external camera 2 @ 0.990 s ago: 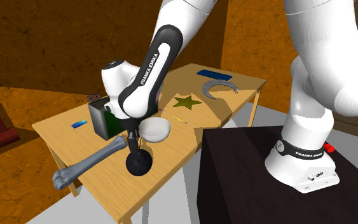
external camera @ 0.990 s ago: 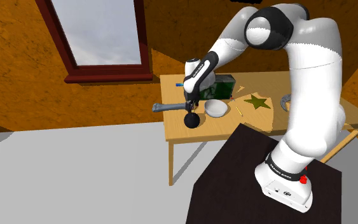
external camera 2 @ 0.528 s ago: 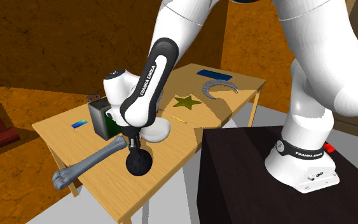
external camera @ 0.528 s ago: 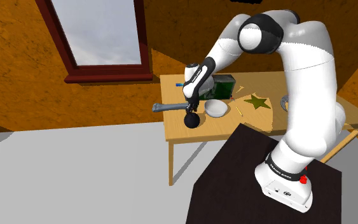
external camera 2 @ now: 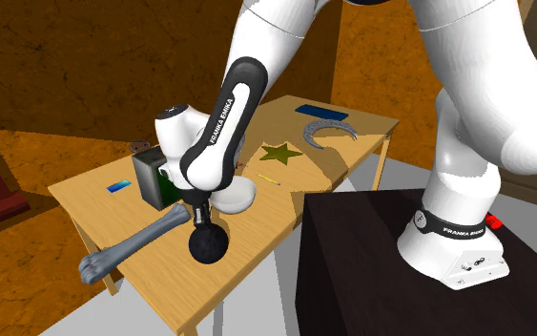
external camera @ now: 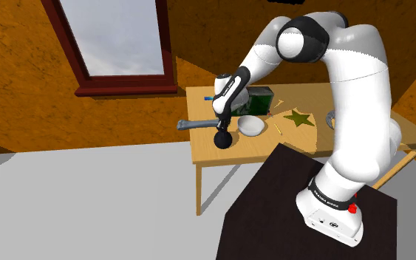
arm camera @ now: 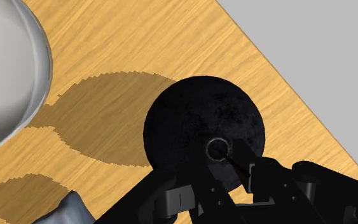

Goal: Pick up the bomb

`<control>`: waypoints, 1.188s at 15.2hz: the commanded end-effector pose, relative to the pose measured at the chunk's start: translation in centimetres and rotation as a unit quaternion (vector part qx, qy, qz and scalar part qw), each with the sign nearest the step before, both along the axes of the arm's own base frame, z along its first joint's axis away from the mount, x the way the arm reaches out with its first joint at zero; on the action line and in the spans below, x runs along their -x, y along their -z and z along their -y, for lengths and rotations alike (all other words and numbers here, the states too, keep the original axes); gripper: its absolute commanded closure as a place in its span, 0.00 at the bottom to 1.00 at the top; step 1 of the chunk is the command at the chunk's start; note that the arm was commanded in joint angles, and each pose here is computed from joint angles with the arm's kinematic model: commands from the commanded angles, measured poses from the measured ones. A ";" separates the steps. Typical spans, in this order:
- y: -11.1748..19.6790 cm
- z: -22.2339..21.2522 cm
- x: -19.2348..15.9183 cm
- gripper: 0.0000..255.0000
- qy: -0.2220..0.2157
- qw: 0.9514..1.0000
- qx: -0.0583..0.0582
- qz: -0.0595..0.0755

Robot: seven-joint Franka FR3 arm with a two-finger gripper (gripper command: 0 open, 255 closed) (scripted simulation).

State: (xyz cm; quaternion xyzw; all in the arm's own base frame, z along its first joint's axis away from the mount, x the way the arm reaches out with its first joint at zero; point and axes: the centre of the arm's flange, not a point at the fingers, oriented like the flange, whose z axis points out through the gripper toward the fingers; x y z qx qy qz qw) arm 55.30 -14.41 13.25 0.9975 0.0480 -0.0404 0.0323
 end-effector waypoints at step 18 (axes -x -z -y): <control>-8.0 -0.1 0.1 1.00 0.000 1.000 0.000 -0.001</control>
